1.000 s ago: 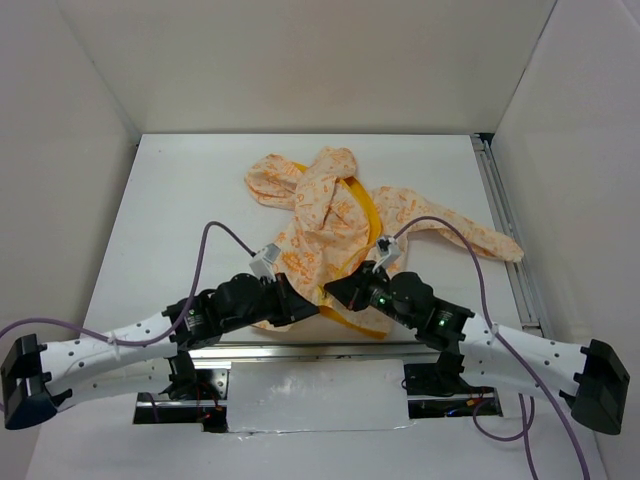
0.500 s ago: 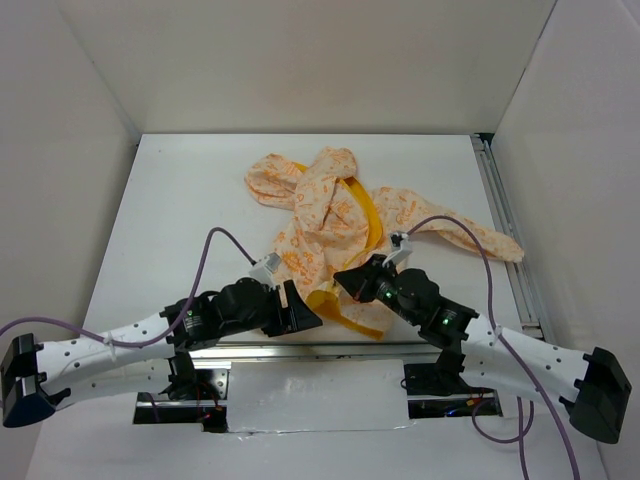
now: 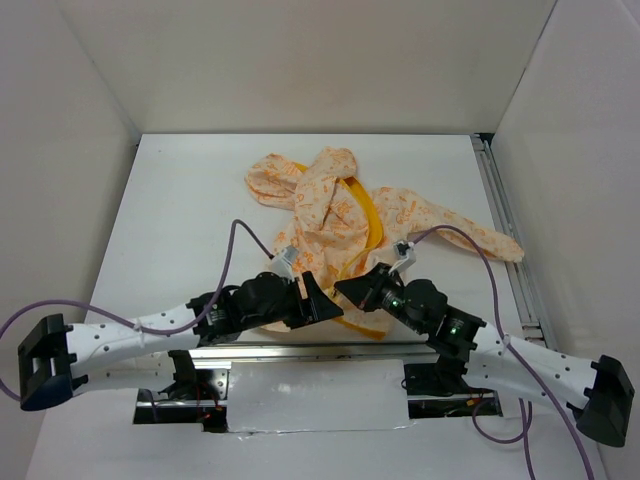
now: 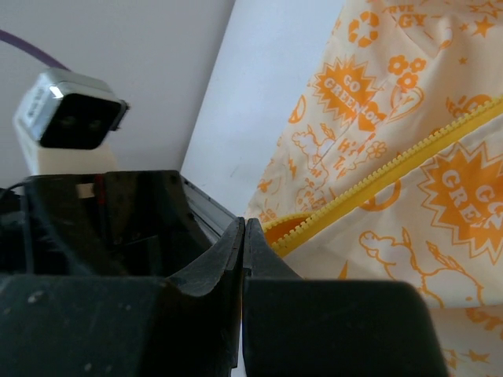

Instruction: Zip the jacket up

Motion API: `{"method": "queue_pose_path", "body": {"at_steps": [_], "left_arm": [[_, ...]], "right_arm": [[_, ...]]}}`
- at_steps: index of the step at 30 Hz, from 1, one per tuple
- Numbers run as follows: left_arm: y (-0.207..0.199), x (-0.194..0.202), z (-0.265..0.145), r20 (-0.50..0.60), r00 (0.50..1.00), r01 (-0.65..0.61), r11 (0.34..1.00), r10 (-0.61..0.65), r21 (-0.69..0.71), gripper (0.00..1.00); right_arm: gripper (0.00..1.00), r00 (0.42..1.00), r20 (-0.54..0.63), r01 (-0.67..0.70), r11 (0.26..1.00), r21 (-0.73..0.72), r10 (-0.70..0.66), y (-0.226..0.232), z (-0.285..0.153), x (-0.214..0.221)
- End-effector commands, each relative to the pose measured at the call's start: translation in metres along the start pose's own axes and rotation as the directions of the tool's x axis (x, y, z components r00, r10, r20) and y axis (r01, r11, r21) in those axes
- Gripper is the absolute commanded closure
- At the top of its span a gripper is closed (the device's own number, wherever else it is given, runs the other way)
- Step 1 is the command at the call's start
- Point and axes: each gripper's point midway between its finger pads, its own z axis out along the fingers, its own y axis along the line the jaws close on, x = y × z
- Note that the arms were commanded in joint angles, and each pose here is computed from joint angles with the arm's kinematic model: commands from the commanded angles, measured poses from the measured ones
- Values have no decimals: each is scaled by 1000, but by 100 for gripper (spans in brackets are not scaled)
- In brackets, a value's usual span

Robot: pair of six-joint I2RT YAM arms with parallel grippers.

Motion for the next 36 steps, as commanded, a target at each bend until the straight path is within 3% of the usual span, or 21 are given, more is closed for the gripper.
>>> {"method": "queue_pose_path", "body": {"at_steps": [1, 5, 12, 18, 19, 27, 29, 30, 36], "left_arm": [[-35, -20, 8, 87, 995, 42, 998, -47, 57, 28], [-35, -27, 12, 161, 985, 53, 998, -60, 43, 40], [-47, -36, 3, 228, 973, -54, 991, 24, 124, 48], [-51, -36, 2, 233, 968, -127, 983, 94, 132, 65], [-51, -36, 3, 234, 967, -136, 982, 102, 133, 72], [-42, -40, 4, 248, 963, -129, 988, 104, 83, 80], [-41, -41, 4, 253, 960, -140, 987, 117, 75, 98], [-41, -41, 5, 258, 956, -166, 983, 142, 73, 100], [-19, -18, -1, 156, 958, -252, 966, 241, 58, 100]], "right_arm": [[100, 999, 29, -43, 996, -75, 46, 19, -7, -9], [100, 998, 28, -55, 996, -66, 57, 16, -10, -8], [100, 999, 24, -30, 998, -59, 31, 16, -12, -8], [100, 999, 16, -26, 996, -83, 28, 23, -11, -9], [100, 999, 17, -26, 997, -79, 27, 22, -11, -8], [100, 1000, 13, -12, 995, -94, 13, 25, -13, -9], [100, 1000, 10, -2, 995, -101, 3, 26, -14, -9], [100, 1000, 12, 1, 995, -98, 0, 25, -14, -9], [100, 994, 82, 75, 997, 21, -77, 7, -13, -25]]}}
